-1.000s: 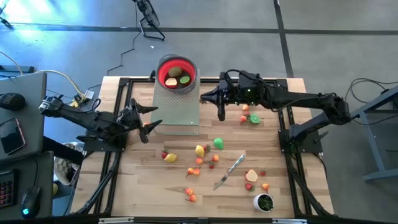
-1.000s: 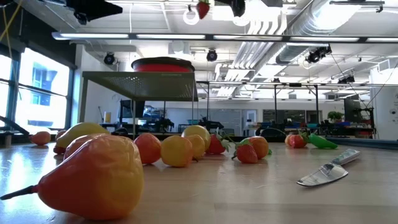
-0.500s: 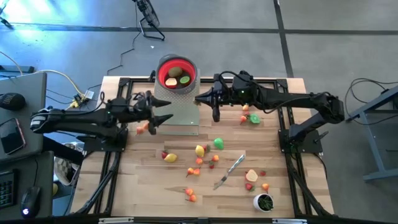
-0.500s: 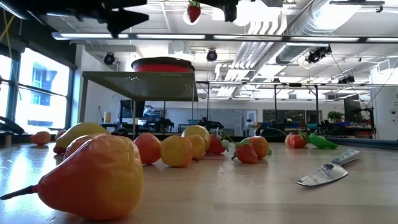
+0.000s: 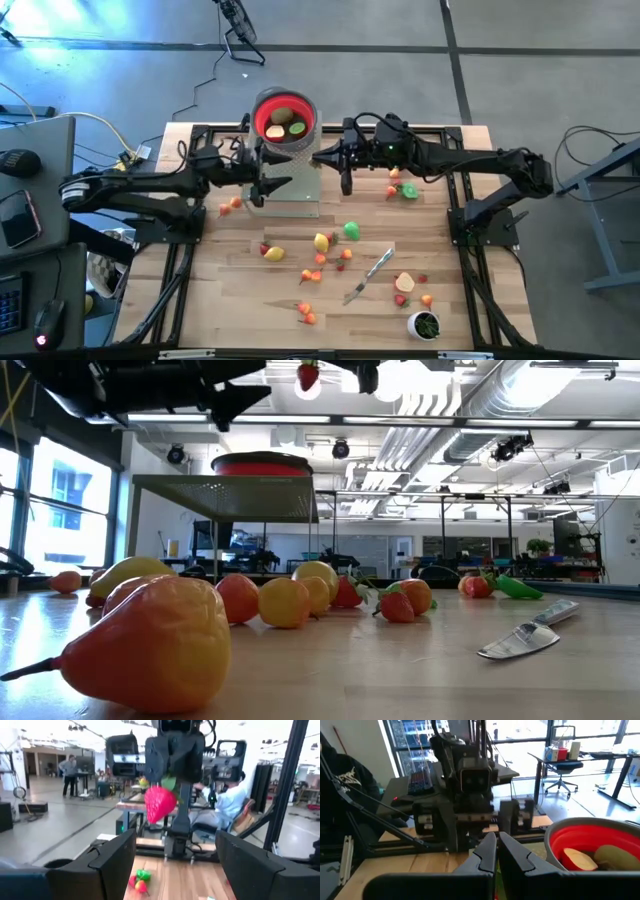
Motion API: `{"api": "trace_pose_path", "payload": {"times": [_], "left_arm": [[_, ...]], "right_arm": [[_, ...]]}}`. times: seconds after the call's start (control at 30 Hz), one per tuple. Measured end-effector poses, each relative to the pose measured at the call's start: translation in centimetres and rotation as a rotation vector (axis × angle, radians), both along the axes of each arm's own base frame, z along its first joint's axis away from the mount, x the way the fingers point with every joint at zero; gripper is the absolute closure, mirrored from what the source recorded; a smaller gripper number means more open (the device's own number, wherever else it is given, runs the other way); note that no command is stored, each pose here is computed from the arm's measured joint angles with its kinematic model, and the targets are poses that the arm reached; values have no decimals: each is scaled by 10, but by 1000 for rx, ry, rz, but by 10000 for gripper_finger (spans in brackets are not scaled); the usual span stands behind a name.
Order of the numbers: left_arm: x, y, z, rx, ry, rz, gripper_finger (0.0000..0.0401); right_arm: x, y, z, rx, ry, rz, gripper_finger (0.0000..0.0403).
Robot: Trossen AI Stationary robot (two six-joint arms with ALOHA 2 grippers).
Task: Pick & Place Fruit
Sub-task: Put the strawberry into the red strainer on the shelf
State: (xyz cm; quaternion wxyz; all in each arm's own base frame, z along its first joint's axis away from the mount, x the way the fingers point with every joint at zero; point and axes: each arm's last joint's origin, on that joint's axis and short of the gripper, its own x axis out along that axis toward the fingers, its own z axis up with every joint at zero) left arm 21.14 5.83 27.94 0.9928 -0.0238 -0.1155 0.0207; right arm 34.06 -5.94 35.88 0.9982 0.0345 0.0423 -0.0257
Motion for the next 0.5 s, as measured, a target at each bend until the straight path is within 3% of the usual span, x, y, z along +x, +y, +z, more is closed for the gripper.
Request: {"api": "trace_pose_path", "payload": {"times": [0.5], "left_arm": [[37,10,3,50,60,-47,134]], "right_arm": [[18,0,-13,21,-34,16,399]]}}
